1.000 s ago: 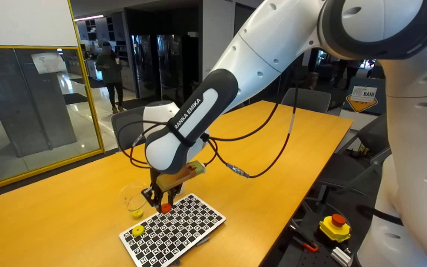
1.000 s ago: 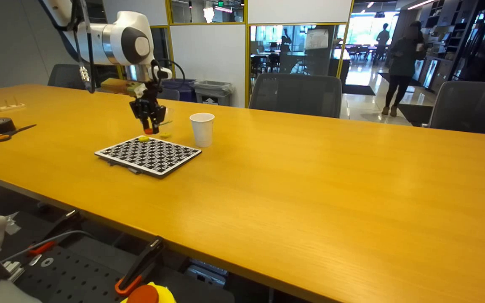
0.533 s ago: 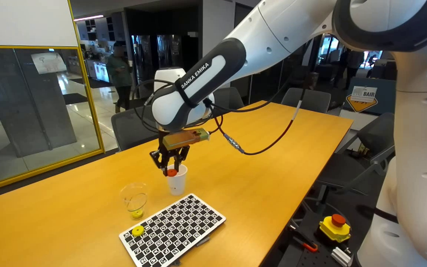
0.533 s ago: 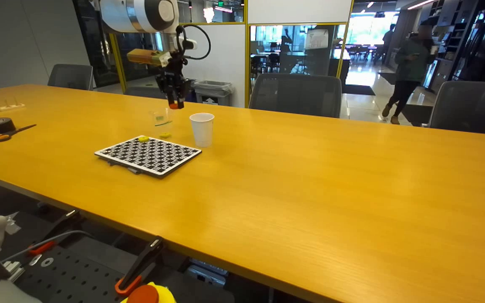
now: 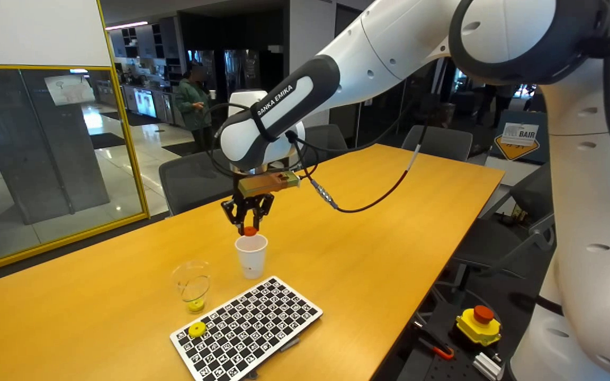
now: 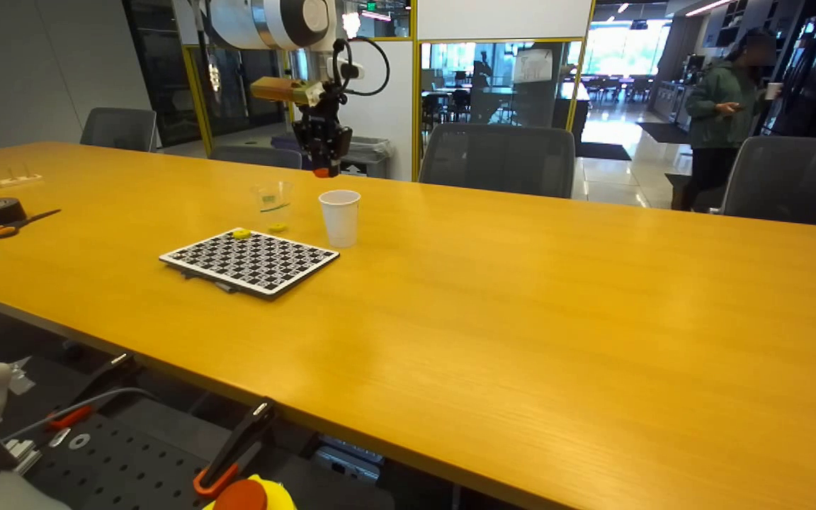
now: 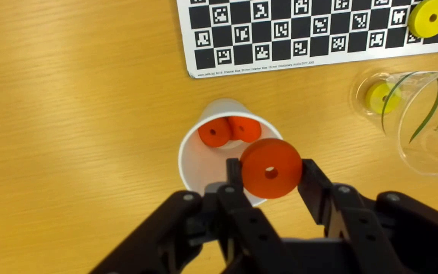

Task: Put the orange rings inside the white cup and the yellow rings inside the clear cup

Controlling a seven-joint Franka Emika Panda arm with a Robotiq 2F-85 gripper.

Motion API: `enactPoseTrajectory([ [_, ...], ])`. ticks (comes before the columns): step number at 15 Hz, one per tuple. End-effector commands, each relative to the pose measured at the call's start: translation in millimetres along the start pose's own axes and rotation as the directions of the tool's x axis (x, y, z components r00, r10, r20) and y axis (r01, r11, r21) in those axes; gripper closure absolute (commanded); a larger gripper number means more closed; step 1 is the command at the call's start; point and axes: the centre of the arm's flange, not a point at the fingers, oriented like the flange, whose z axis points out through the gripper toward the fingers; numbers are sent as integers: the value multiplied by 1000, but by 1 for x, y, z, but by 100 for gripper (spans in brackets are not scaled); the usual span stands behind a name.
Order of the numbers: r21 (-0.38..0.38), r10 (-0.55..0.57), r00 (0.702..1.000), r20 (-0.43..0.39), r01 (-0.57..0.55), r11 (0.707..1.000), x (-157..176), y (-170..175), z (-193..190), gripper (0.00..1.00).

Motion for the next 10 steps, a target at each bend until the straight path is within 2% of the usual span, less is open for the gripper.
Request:
enactPoseTrajectory([
  [1,26,-8,1000,28,8,1000,29,8,8,77],
  [7,33,-5,998,55,3,999,42,18,23,76],
  [8,35,-3,998,58,1,999,43,18,24,33],
  [9,35,-3,998,59,1,999,43,18,24,32],
  [10,34,-2,998,60,0,999,42,17,25,26],
])
